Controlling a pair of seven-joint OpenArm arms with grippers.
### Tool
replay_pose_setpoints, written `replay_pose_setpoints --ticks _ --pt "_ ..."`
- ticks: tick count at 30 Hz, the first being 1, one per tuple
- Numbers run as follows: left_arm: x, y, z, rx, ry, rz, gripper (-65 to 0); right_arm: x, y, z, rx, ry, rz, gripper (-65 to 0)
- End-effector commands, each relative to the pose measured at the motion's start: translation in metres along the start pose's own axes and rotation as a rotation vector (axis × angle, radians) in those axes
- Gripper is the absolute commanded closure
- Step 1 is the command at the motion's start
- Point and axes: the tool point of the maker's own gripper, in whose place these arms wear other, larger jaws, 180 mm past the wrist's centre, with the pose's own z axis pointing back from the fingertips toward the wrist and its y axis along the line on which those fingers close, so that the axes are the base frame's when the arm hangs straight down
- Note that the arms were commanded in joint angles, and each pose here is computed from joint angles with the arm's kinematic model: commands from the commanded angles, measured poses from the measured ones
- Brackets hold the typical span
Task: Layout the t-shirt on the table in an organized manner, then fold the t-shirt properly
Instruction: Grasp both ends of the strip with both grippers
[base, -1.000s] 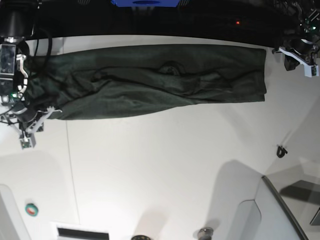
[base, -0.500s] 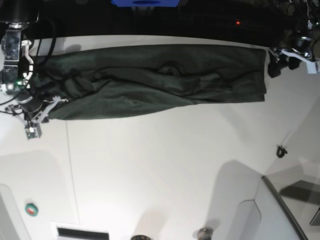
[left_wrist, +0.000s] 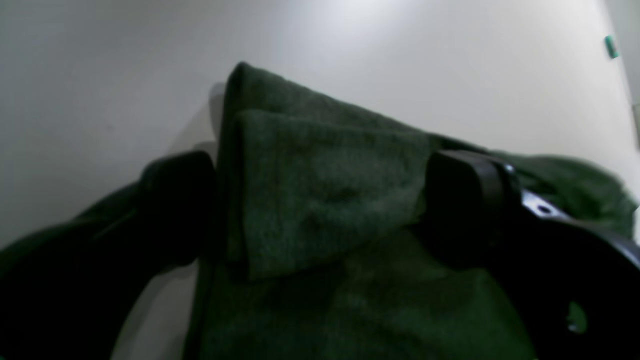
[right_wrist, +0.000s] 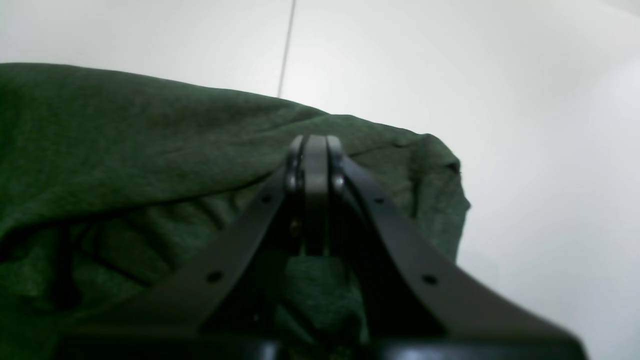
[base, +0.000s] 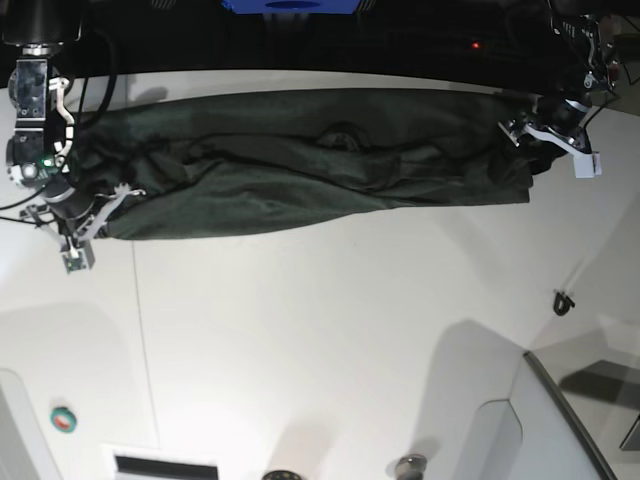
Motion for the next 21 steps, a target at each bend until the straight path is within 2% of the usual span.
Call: replay_pose_setpoints --ticks 1,2,3,9,10,14,18,21 --pt "-0.015 0.012 0.002 0.043 0.089 -0.016 -65.0 0.016 -0.010 0.003 -0.021 -0.049 0.010 -0.8" --pt "-0.018 0.014 0.000 0.049 0.095 -0.004 -61.9 0.016 -0.010 0.003 -0.021 -0.049 0.010 -0.8" --pt "-0.020 0.016 -0.002 0.054 0.104 -0.003 -55.9 0.016 -0.010 0.003 -0.021 -0.049 0.010 -0.8" --pt "-0.009 0.017 -0.014 0.065 0.116 -0.051 -4.1 0.015 -0.010 0.003 -0.020 -0.046 0.008 -0.8" --pt "-0.007 0.017 -0.015 0.064 0.115 -0.057 0.0 0.014 -0.010 0.003 -0.022 -0.046 0.007 -0.8" --pt "0.017 0.019 -0.019 0.065 0.083 -0.087 0.0 0.010 -0.010 0.004 -0.020 -0.038 0.005 -0.8" --pt "0.049 0.028 -0.012 0.081 -0.011 -0.128 0.0 0.007 -0.009 0.004 -0.018 -0.032 0.003 -0.8" --pt "0.066 0.038 -0.004 0.099 -0.027 -0.163 0.0 0.002 -0.008 0.004 -0.015 -0.022 0.003 -0.8"
